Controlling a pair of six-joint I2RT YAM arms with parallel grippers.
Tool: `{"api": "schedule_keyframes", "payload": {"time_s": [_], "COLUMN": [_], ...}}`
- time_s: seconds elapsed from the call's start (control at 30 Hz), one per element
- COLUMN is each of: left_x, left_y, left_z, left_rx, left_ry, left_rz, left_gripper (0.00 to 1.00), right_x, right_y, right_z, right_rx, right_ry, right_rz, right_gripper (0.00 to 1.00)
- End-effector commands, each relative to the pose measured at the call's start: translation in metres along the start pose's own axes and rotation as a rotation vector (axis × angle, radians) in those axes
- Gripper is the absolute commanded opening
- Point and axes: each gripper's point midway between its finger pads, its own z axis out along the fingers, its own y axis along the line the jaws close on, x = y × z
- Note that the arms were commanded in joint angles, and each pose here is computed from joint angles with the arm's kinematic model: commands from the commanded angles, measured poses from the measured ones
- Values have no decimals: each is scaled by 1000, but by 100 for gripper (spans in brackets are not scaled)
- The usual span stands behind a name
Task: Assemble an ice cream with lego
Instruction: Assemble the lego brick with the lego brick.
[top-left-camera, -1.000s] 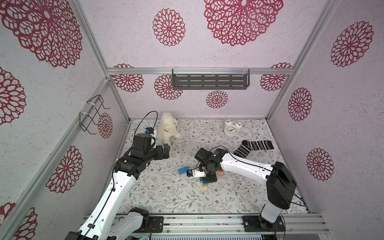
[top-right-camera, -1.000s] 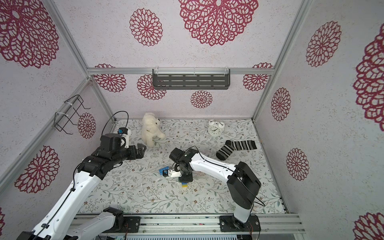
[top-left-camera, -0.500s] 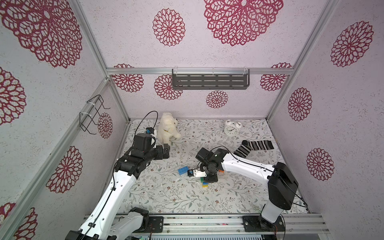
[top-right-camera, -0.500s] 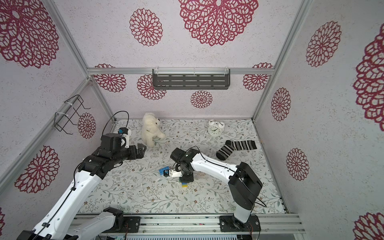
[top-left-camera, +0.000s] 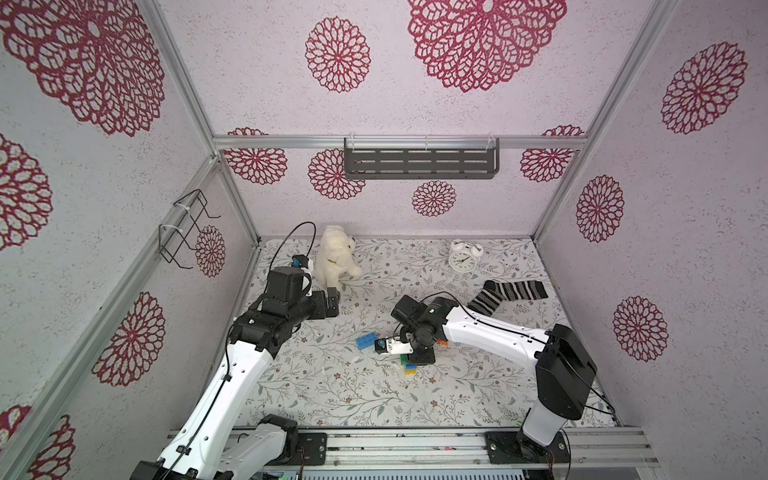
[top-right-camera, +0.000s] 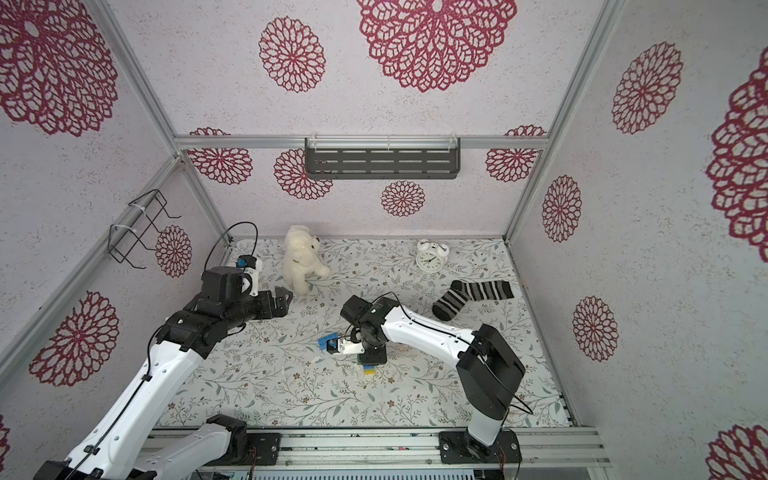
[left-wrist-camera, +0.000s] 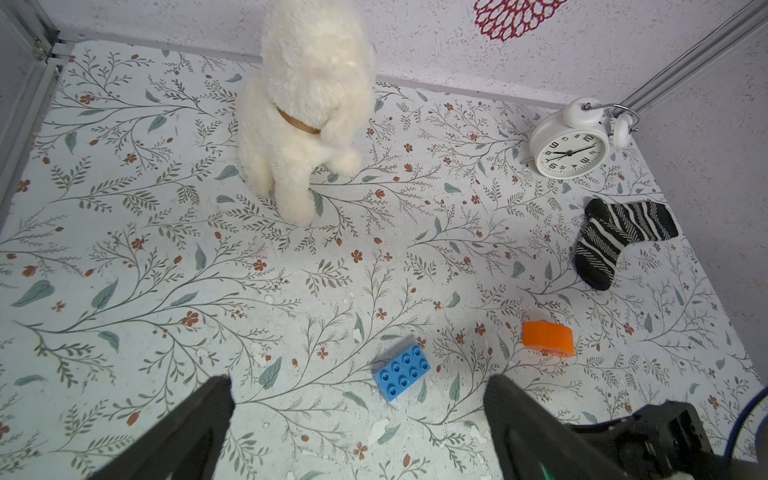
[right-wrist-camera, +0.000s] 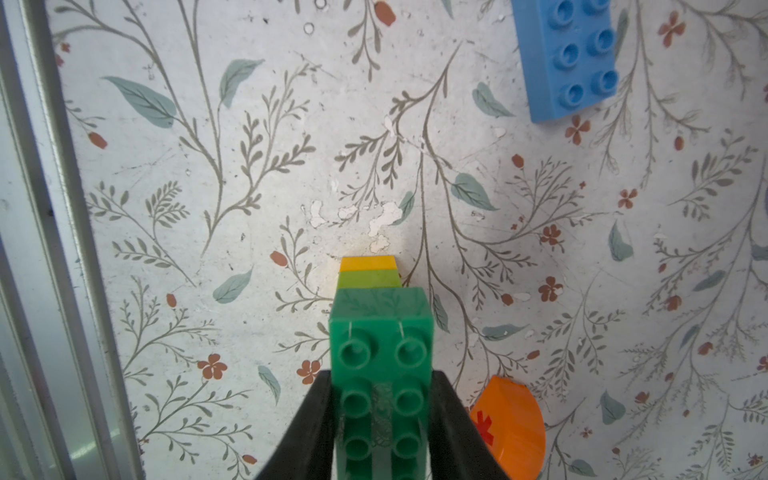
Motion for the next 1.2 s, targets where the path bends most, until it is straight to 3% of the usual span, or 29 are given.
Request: {"api": "schedule_keyframes", "payload": {"time_s": [0.0, 1.17], "left_x": [-3, -1], "left_y": [2, 2], "left_z": [1, 3], "left_rx": [1, 4], "left_ry": [-13, -4], "left_rz": [-2, -2], "left_gripper": [99, 99], "right_x": [3, 8], "right_y": [7, 20], "right_z": [-1, 22], "right_rx": [-29, -85], "right_ry": [-7, 16], "right_rz": [14, 33], "right_gripper": [26, 26]}}
